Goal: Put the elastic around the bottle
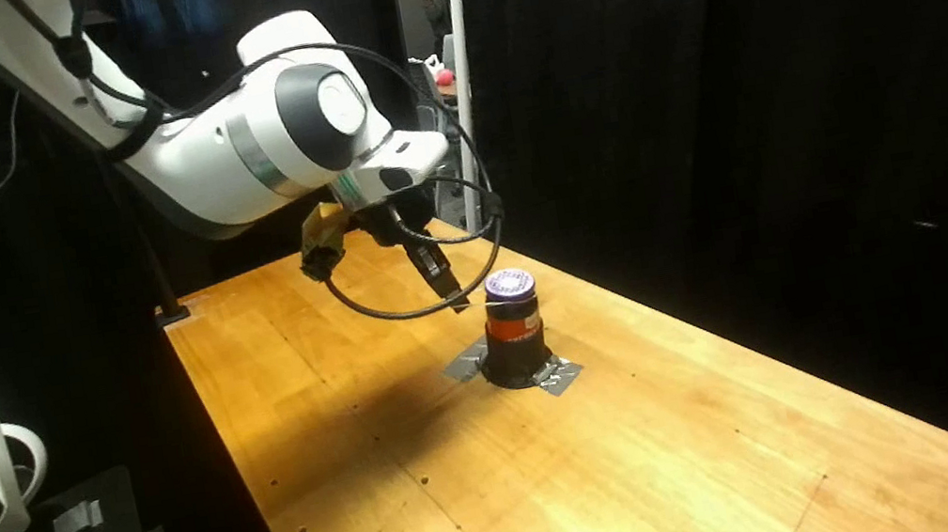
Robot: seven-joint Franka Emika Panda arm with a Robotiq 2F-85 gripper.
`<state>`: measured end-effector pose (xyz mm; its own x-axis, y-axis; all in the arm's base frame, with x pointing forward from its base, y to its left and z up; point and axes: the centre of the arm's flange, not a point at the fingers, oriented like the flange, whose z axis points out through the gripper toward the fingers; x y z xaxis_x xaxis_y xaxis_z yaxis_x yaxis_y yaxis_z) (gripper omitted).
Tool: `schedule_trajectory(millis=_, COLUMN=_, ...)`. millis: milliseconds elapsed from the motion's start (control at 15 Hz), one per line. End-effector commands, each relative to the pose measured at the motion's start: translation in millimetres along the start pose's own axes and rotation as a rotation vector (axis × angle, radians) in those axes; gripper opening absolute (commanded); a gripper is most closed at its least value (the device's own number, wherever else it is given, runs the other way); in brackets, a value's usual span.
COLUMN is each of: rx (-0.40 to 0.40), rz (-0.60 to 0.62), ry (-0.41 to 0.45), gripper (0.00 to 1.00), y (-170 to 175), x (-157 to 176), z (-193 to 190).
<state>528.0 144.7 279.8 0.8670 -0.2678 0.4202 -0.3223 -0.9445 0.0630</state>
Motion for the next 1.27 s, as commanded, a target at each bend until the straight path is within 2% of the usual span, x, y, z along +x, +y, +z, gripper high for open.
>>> schedule_trajectory(millis=0, rx=0.028, rz=0.033, ry=0.140, gripper=0.07, y=11.7, x=-43.9, z=-22.5)
schedule_trajectory(millis=267, rx=0.050, rz=0.060, ry=0.250, gripper=0.08, y=13.3, x=-55.6, z=-32.5)
schedule_trajectory(millis=467, rx=0.097, rz=0.093, ry=0.298, gripper=0.11, y=11.9, x=-66.3, z=-42.4)
schedule_trajectory(millis=733, rx=0.133, rz=0.115, ry=0.348, gripper=0.10, y=8.7, x=-80.8, z=-46.6)
schedule_trajectory(millis=800, rx=0.143, rz=0.117, ry=0.348, gripper=0.32, y=7.9, x=-83.9, z=-47.0)
schedule_trajectory(millis=867, rx=0.144, rz=0.116, ry=0.336, gripper=0.35, y=7.2, x=-85.6, z=-46.7)
schedule_trajectory(millis=1000, rx=0.173, rz=0.091, ry=0.182, gripper=0.49, y=7.6, x=-88.3, z=-44.3)
schedule_trajectory(millis=1067, rx=0.146, rz=0.104, ry=0.269, gripper=0.31, y=3.2, x=-84.4, z=-38.9)
schedule_trajectory(millis=1200, rx=0.163, rz=0.098, ry=0.216, gripper=0.47, y=5.0, x=-93.9, z=-35.1)
